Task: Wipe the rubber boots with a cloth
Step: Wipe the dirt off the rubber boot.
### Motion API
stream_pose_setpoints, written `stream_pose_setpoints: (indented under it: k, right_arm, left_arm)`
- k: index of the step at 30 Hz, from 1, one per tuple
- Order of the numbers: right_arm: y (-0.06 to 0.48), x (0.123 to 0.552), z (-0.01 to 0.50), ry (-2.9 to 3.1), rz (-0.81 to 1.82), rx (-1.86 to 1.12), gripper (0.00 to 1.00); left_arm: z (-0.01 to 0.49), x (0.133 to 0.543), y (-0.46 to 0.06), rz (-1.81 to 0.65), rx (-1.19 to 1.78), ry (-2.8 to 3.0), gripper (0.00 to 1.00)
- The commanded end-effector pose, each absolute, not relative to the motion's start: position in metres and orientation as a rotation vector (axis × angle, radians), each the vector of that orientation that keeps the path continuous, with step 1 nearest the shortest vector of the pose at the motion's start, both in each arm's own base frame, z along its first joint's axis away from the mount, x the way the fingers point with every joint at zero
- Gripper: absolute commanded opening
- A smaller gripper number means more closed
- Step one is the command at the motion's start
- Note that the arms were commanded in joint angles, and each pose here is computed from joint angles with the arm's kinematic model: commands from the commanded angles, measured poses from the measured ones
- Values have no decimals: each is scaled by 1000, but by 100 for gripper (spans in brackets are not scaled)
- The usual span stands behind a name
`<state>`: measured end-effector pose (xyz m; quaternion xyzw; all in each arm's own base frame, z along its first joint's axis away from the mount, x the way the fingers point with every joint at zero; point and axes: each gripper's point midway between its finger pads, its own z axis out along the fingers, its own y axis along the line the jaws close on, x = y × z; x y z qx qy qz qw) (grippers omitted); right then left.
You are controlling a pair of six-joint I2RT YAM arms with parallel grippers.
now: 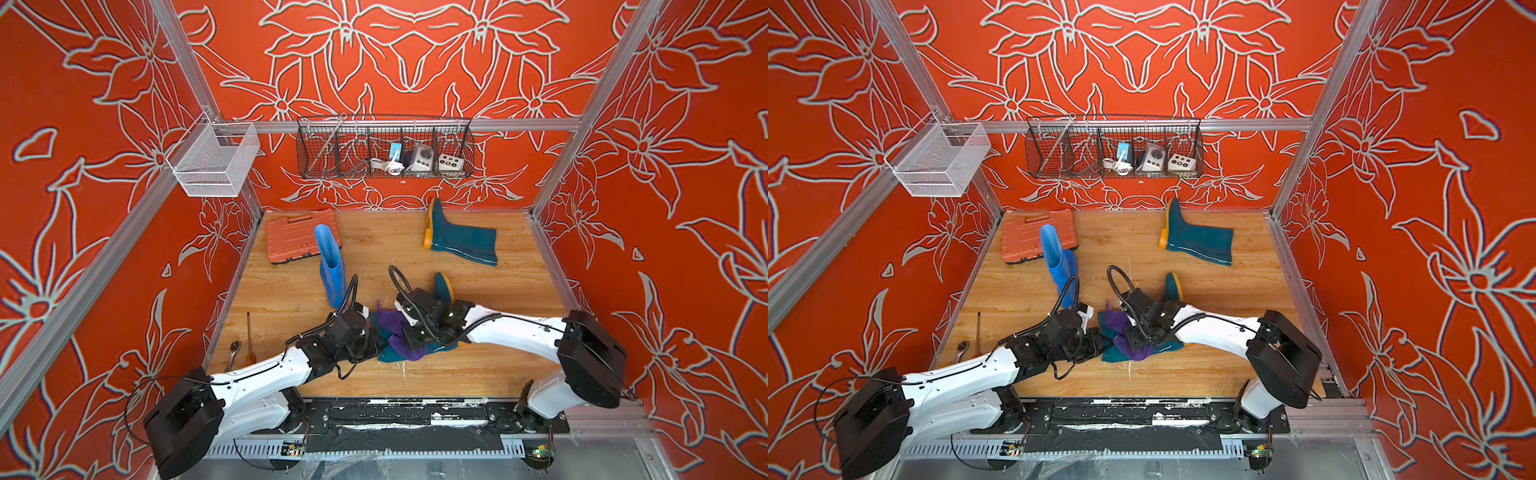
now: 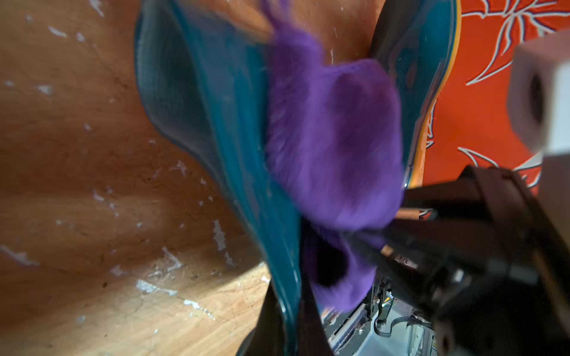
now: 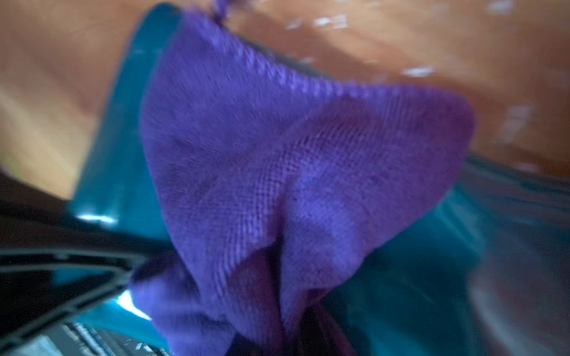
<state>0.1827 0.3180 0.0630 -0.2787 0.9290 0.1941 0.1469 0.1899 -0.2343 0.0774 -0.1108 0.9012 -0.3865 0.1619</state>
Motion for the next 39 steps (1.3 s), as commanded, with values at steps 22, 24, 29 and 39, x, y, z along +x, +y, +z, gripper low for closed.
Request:
stream_pose_setpoints:
  k: [22, 24, 29, 39]
  right_arm:
    - [316, 180, 76, 2658, 540, -737, 0]
    - [295, 190, 69, 2670, 378, -743, 0]
    - [210, 220, 58, 2773, 296, -500, 0]
    - [250, 212, 108, 2597, 506, -501, 0]
  left_arm:
    - [92, 199, -255, -1204, -290, 2544, 0]
    - [93, 198, -253, -1188, -275, 2551, 0]
    - [100, 196, -245, -1147, -273, 2542, 0]
    - [103, 204, -250, -1146, -355, 2561, 0]
